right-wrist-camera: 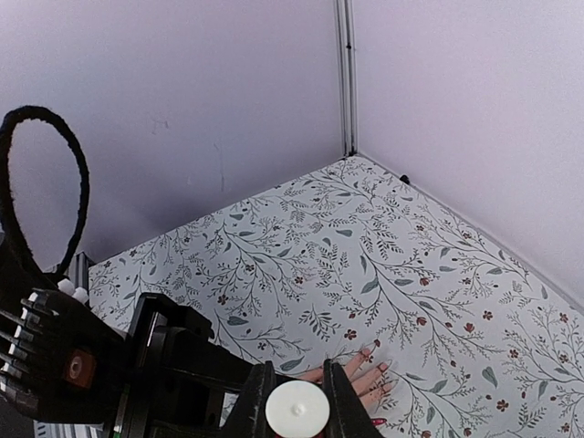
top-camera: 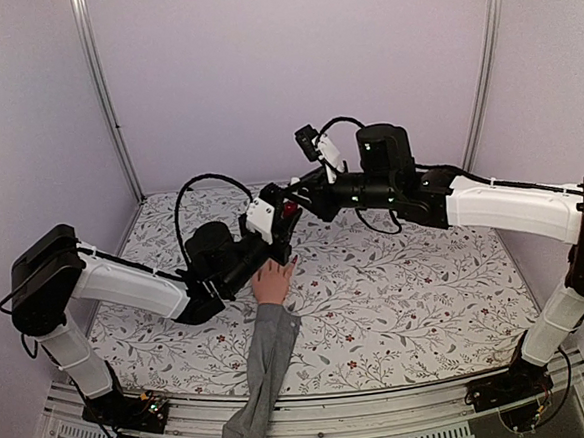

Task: Paint the nails
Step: Screw the nail polish bottle.

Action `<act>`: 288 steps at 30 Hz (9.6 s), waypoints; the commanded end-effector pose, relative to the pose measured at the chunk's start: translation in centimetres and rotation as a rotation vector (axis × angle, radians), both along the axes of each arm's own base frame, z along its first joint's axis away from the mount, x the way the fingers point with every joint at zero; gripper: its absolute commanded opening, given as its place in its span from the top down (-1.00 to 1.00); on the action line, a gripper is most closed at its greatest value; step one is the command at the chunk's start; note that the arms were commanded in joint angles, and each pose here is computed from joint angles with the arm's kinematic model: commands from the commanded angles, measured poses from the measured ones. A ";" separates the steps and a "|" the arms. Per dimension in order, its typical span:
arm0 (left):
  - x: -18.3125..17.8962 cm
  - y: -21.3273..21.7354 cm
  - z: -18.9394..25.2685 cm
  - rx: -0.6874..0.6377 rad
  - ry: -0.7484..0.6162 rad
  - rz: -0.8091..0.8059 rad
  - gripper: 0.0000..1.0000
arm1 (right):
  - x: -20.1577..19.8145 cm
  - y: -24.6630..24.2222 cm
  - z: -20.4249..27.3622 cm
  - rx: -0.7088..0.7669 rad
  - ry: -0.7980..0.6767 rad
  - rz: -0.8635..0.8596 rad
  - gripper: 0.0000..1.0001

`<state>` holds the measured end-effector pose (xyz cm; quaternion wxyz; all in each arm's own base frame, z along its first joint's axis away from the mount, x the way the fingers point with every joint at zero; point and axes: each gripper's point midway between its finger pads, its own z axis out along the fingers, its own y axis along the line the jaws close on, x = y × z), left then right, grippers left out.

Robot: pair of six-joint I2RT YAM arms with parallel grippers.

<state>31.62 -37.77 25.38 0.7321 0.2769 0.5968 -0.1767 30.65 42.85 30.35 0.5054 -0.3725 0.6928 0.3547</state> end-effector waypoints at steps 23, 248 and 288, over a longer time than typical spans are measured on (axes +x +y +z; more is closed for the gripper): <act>-9.1 -0.7 5.1 -0.082 -0.085 -0.680 1.00 | -7.5 -3.5 1.9 -0.016 -0.208 0.295 -0.38; -0.4 -0.9 5.9 -0.076 -0.139 -0.132 1.00 | -2.6 0.3 0.1 0.007 -0.029 0.030 0.78; -13.7 -2.8 2.6 0.112 0.095 -1.210 1.00 | -14.7 -3.6 3.4 -0.009 -0.352 0.626 0.04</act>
